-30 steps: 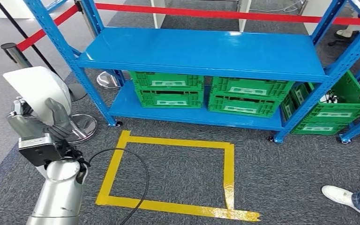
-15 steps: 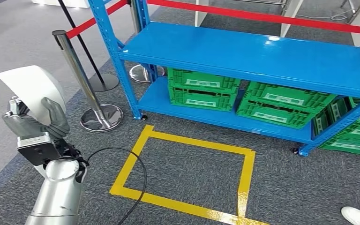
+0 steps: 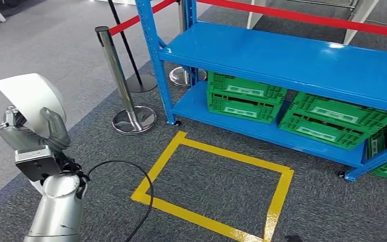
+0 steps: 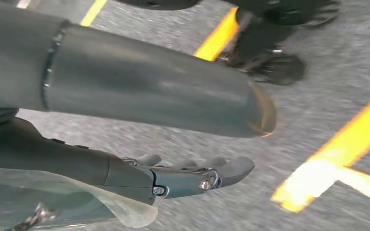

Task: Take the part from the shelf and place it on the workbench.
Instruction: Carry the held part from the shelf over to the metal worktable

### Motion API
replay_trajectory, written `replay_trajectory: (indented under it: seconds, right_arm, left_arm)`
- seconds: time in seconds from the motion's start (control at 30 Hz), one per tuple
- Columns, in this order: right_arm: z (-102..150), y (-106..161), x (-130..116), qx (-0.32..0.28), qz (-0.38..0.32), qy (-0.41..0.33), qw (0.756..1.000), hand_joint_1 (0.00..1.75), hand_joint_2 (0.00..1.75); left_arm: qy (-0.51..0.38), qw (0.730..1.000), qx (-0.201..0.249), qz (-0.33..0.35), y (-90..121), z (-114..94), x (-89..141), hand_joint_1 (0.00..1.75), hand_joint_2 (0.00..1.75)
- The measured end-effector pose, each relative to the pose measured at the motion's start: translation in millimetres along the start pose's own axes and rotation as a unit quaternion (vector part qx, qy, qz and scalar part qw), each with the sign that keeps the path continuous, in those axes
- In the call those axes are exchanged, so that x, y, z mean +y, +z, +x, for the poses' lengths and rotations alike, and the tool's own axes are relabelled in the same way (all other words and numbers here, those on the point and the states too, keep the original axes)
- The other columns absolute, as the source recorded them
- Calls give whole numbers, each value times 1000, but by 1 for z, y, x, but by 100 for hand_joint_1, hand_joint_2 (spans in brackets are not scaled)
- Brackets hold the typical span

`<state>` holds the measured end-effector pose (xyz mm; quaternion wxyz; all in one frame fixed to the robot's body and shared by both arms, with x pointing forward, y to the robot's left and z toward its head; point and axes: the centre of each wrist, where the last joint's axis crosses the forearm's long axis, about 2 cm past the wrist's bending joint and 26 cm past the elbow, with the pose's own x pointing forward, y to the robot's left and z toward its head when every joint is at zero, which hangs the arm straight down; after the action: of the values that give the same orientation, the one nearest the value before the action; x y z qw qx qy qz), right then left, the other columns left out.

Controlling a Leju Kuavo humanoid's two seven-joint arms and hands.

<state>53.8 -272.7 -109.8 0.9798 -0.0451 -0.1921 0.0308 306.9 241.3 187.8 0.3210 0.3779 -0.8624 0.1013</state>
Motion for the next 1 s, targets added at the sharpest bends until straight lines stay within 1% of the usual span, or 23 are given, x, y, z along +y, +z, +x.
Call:
replay_trajectory:
  seconds: [0.13, 0.27, 0.33, 0.43, 0.53, 0.77, 1.0]
  right_arm:
    - [3, -2, -9, -24, -25, -3, 999, 0, 0]
    - [5, -3, -16, -26, -39, -4, 999, 0, 0]
    - [2, -3, -18, -20, -41, -2, 999, 0, 0]
    - [0, -2, -19, 7, -44, 0, 999, 0, 0]
    - [-1, -2, -19, 27, -48, 0, 998, 0, 0]
    - [-2, -1, -18, 12, -42, 7, 999, 0, 0]
    - [-3, -1, -16, 17, -40, 12, 999, 0, 0]
  left_arm:
    - [9, 1000, 1, 11, -2, -1, 2, 175, 175]
    - [11, 1000, -4, 19, -5, 0, 2, 175, 175]
    - [10, 1000, 0, 18, -5, 0, 3, 175, 175]
    - [15, 999, 16, 24, -4, -2, 4, 175, 175]
    - [16, 999, 15, 25, -4, -2, 4, 175, 175]
    - [8, 1000, 12, 21, -2, -3, 6, 175, 175]
    - [5, 1000, 14, 19, 1, -4, 8, 175, 175]
